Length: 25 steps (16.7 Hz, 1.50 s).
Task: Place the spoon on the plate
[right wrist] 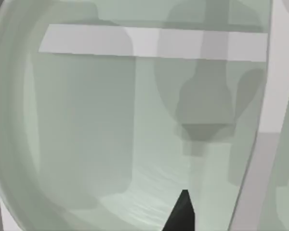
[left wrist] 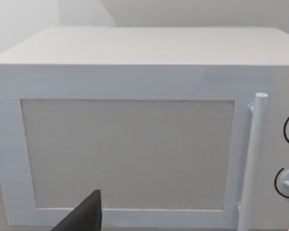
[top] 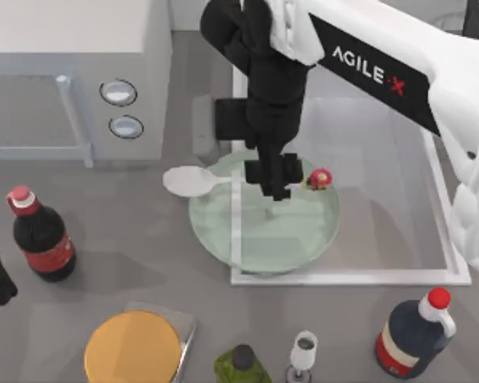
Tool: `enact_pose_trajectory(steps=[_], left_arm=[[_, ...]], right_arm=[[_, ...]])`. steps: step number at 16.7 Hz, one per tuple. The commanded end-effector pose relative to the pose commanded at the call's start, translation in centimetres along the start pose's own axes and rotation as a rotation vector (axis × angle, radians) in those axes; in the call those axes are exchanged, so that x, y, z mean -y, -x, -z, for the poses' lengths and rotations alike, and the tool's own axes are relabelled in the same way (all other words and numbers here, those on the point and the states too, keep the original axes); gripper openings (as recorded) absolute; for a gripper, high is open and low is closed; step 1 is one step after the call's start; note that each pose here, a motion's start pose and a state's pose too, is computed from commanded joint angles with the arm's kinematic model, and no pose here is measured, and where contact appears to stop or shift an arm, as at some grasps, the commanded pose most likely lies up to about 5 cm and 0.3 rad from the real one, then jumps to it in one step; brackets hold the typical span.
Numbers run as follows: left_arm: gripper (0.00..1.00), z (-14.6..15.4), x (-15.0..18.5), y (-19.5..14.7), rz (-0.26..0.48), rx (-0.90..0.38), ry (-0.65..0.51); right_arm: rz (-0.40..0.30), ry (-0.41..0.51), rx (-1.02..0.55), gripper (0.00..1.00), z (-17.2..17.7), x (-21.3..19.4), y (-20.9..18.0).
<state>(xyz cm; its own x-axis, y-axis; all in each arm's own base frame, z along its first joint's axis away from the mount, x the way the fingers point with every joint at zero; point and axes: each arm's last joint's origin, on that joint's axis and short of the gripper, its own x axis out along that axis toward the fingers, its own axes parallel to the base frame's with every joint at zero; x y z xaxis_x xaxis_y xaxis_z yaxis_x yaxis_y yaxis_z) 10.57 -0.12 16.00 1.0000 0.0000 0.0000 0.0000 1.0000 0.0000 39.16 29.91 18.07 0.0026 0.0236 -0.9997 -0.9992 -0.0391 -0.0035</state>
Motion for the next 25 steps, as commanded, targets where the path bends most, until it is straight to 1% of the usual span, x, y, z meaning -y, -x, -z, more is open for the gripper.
enact_pose_trajectory(steps=[5, 7, 13, 17, 21, 25], left_arm=[[1.00, 0.0, 0.0, 0.0, 0.000, 0.000, 0.000], [1.00, 0.0, 0.0, 0.0, 0.000, 0.000, 0.000], [1.00, 0.0, 0.0, 0.0, 0.000, 0.000, 0.000], [1.00, 0.0, 0.0, 0.0, 0.000, 0.000, 0.000], [1.00, 0.0, 0.0, 0.0, 0.000, 0.000, 0.000], [1.00, 0.0, 0.0, 0.0, 0.000, 0.000, 0.000]], right_arm=[[0.000, -0.002, 0.001, 0.00, 0.0, 0.0, 0.0], [0.011, -0.017, 0.000, 0.00, 0.3, 0.3, 0.0], [0.099, -0.112, 0.008, 0.00, 2.4, 2.2, 0.5], [0.146, -0.147, 0.021, 0.00, 3.1, 2.9, 0.6], [0.155, -0.135, 0.037, 0.00, 2.8, 2.7, 0.4], [0.126, -0.084, 0.046, 0.00, 1.7, 1.7, -0.3]])
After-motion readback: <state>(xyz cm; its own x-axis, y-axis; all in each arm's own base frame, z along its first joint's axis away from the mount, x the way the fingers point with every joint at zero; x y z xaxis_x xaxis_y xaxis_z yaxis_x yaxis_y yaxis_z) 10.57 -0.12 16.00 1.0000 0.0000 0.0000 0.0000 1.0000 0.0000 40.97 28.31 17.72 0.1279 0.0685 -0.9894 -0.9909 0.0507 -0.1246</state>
